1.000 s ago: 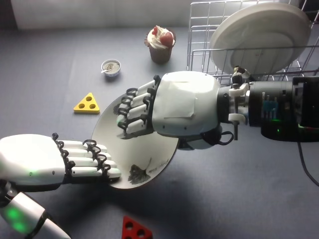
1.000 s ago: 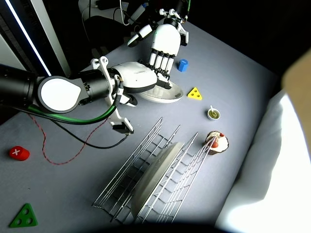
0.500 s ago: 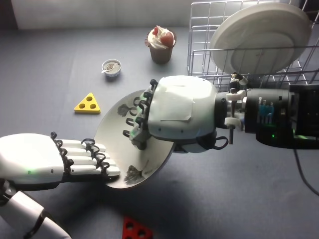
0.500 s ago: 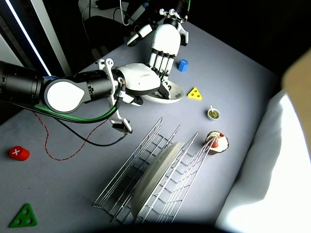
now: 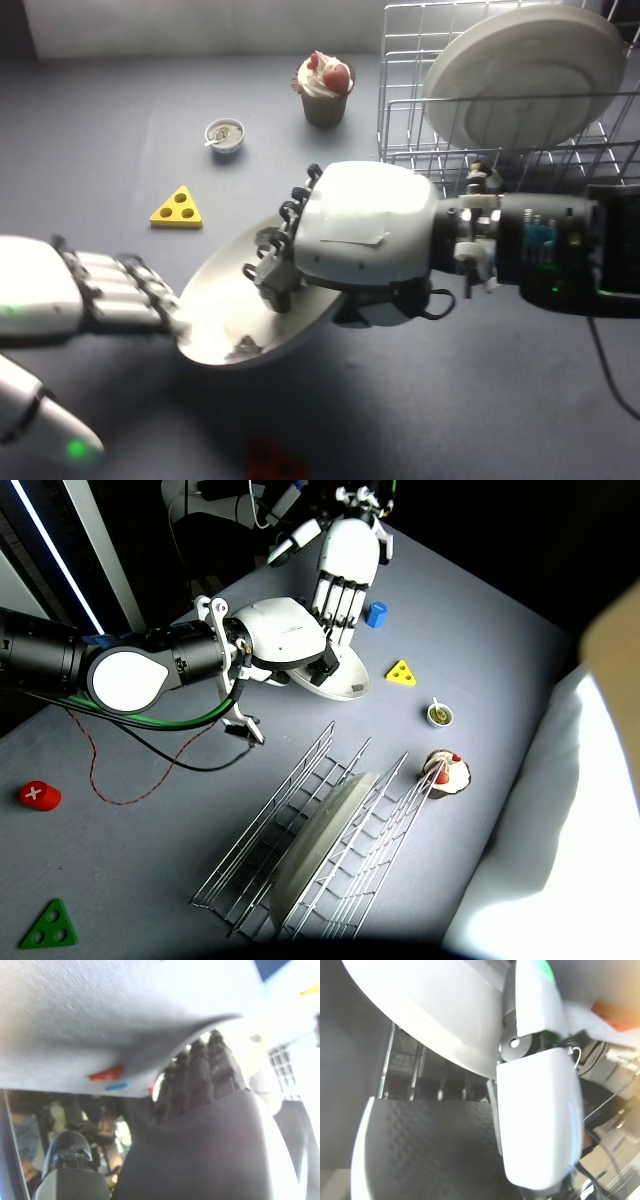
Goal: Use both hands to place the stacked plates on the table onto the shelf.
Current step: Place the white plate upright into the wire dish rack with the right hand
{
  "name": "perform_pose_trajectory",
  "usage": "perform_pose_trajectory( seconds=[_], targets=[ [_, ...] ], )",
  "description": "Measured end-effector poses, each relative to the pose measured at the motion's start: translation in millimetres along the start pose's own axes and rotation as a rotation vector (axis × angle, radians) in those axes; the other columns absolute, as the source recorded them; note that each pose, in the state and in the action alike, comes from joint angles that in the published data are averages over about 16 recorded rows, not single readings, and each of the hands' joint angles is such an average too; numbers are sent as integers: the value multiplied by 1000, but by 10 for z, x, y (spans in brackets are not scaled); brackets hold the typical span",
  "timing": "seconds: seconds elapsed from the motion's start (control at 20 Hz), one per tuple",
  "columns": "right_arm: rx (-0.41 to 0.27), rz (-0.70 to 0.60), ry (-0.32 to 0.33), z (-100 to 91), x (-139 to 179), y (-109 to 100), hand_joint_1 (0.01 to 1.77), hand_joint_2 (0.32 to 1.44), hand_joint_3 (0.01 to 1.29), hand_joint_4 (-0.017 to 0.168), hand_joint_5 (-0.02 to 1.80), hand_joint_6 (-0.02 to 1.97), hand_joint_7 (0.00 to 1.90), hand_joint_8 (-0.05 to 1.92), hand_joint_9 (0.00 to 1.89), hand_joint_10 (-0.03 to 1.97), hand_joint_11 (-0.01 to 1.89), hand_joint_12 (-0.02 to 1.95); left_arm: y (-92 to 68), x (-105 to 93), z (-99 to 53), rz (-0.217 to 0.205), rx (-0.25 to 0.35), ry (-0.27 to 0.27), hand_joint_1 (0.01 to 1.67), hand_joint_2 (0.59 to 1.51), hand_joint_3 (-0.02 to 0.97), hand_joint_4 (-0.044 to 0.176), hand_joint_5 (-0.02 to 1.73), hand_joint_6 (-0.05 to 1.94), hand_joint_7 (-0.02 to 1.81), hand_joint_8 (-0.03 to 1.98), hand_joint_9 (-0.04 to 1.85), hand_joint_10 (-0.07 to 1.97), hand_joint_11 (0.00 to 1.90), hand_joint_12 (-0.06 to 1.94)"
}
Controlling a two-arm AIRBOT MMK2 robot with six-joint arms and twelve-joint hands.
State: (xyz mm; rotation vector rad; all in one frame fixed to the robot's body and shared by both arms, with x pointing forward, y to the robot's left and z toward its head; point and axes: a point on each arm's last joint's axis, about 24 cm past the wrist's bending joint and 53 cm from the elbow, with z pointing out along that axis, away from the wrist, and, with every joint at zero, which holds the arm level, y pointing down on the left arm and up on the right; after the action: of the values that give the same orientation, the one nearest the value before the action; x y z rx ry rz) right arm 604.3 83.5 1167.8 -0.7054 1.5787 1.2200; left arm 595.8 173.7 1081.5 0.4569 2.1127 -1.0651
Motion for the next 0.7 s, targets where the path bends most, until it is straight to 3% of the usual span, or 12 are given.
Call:
perform_pose_trajectory(
  seconds=[0.4,0.7],
  targets=[
    [-10,95,-43,-86,-297,110,1409,917,14,-5,947,672,1091,382,1115,500,981,1333,49,-408,-341,27,-51,-88,44,969,-4,-1,39,17,72,1,75,10,79,11],
    [-44,216,-120,-169,-761,215,1433,917,13,-4,979,787,1105,457,1148,575,1015,1284,28,-542,-514,49,-69,-115,49,974,-4,0,26,17,58,2,59,11,57,8]
  ],
)
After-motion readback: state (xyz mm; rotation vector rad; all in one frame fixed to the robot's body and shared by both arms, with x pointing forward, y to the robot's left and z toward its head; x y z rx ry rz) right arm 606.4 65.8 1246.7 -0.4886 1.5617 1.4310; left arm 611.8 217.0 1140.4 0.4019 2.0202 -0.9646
